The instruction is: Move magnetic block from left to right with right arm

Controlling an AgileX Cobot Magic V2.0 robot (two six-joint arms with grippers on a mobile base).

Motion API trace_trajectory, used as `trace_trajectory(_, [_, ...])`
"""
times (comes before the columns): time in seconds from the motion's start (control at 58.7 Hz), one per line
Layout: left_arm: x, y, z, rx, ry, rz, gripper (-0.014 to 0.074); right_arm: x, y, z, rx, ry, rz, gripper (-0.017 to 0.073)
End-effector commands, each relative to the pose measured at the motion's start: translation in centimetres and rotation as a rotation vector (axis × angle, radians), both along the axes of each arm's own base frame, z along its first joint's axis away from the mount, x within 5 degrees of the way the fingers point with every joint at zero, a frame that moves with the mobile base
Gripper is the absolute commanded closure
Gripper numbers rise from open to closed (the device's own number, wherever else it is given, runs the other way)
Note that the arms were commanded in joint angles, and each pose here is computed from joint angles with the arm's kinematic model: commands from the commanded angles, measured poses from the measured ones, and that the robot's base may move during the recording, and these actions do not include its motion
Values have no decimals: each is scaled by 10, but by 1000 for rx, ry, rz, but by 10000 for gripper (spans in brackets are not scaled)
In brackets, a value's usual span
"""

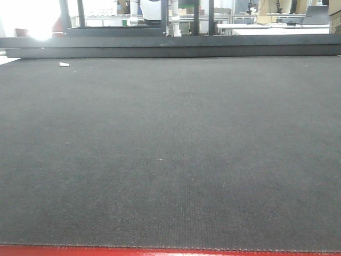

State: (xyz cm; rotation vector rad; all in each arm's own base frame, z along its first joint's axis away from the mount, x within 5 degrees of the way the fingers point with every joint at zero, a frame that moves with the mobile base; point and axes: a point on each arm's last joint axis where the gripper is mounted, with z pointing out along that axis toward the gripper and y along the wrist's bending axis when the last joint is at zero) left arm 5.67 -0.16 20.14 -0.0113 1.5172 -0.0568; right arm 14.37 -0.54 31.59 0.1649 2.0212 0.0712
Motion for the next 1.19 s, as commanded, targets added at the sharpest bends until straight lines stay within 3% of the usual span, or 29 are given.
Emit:
trace_trajectory(0.0, [-2,0,6,-7,-94,0,710,-8,-2,19,-65,-261,-7,421])
trace_trajectory(0.222, [-2,0,6,-7,-94,0,710,-35,-1,10,-146,-420,0,421])
trace_trajectory(0.767, [-2,0,6,-7,-94,0,710,-90,3,19,-161,-644,-13,421])
trace_trajectory(1.176, [-2,0,6,-7,-94,0,710,-93,3,20,-162,-658,-14,421])
